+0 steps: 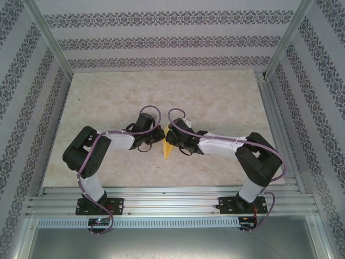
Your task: Fold a paper plane with a square sheet of paper (pick it up from the middle)
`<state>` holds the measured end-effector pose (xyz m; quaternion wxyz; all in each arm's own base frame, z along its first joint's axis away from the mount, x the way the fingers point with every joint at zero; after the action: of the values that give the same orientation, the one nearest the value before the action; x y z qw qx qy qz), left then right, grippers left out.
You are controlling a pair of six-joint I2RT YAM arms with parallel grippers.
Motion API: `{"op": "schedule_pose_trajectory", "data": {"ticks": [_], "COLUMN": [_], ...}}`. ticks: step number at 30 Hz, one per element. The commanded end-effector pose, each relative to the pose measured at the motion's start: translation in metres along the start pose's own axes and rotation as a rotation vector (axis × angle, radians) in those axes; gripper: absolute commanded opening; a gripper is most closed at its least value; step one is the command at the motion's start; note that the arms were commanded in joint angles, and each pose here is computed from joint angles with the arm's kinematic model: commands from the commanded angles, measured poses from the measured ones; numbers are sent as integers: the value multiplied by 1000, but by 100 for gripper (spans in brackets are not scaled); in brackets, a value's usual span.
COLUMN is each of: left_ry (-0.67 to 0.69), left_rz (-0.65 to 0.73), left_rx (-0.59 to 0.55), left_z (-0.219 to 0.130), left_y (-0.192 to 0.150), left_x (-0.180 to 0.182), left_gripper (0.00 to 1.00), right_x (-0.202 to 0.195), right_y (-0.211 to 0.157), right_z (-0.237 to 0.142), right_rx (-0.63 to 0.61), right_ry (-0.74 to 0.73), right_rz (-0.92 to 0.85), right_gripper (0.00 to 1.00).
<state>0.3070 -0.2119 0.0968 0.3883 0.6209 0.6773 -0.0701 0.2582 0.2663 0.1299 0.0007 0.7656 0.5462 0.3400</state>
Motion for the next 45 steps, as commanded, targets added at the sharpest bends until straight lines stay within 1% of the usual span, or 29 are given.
{"op": "schedule_pose_trajectory", "data": {"ticks": [1, 5, 9, 17, 24, 30, 35, 42, 45], "left_ry": [-44, -42, -36, -30, -35, -33, -32, -29, -30], "left_rz": [-6, -9, -12, -12, -13, -14, -16, -19, -20], "left_rx": [-35, -33, -27, -33, -29, -27, -25, -22, -21], "left_z": [-4, -4, -3, -4, -4, -3, -3, -3, -3], "left_y": [8, 8, 7, 8, 7, 7, 7, 6, 7], "left_x": [-4, -3, -2, -1, -1, 0, 0, 1, 2], "left_gripper": [0, 0, 0, 0, 0, 0, 0, 0, 0], "right_x": [7, 5, 3, 5, 5, 4, 1, -1, -2], "right_y": [3, 2, 0, -5, -12, -15, -17, -24, -27], "right_z": [4, 7, 11, 13, 15, 17, 16, 15, 14], "right_rx": [19, 29, 47, 84, 114, 126, 118, 121, 119], "right_ry": [2, -26, -44, -20, 13, 8, -20, -46, -49], "right_rz": [4, -3, -9, -14, -12, -15, -16, -12, -5], "right_gripper": [35, 34, 37, 36, 40, 34, 35, 34, 35]}}
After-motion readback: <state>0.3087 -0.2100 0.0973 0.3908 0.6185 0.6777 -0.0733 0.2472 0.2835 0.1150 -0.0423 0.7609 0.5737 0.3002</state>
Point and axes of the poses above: each hand's point on the last joint's axis, 136 mm out from that joint toward the fingers, its own z axis out along the fingers, its own x axis along the line the jaws close on, y = z × x, the point moved 9 cm from there along -z, back along the fingers, and after that the axes turned 6 degrees about z, right-handed, at the moved point
